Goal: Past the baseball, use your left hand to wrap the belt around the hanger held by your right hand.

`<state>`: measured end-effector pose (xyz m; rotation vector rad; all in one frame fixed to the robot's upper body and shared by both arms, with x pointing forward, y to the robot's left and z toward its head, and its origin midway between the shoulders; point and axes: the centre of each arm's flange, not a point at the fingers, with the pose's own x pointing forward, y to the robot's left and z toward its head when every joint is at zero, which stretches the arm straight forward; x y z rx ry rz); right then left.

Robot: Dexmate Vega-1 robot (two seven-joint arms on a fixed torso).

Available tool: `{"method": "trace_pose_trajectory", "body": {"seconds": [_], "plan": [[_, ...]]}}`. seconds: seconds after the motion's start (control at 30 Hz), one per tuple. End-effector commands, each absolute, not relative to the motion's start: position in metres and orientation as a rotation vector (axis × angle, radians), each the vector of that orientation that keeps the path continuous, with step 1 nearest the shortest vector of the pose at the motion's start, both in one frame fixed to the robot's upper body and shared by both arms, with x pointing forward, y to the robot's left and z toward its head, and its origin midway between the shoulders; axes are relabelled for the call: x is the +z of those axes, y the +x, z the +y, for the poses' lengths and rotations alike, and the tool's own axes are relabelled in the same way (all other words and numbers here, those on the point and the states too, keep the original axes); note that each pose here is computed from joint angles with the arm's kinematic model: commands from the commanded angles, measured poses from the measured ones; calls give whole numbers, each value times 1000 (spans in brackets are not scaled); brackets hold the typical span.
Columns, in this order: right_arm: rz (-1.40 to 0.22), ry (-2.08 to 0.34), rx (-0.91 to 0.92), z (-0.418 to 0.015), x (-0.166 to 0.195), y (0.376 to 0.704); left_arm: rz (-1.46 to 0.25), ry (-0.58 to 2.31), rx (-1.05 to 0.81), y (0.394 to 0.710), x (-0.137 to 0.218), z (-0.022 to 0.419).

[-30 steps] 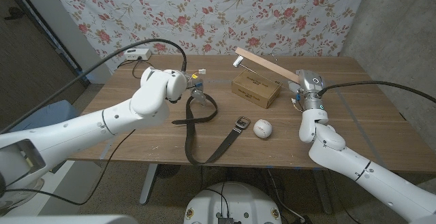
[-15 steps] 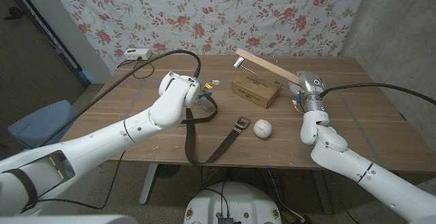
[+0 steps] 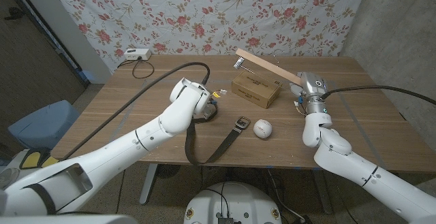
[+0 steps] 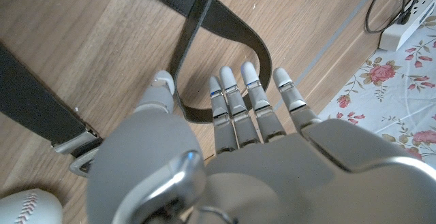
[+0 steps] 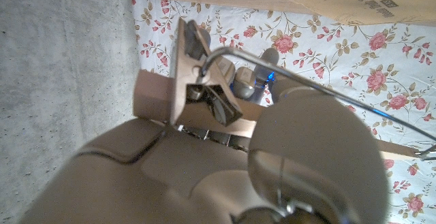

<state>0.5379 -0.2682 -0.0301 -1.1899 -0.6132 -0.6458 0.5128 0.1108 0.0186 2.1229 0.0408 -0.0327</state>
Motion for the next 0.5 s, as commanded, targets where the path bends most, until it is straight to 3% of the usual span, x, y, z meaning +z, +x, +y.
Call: {"method": "trace_pose_trajectory", "body": {"seconds": [0.03, 0.5], "plan": [[-622, -1187, -638, -272, -33, 536, 83, 2187, -46, 518, -3, 100], [-625, -1183, -623, -276, -36, 538, 129, 2184, -46, 530, -18, 104]]}}
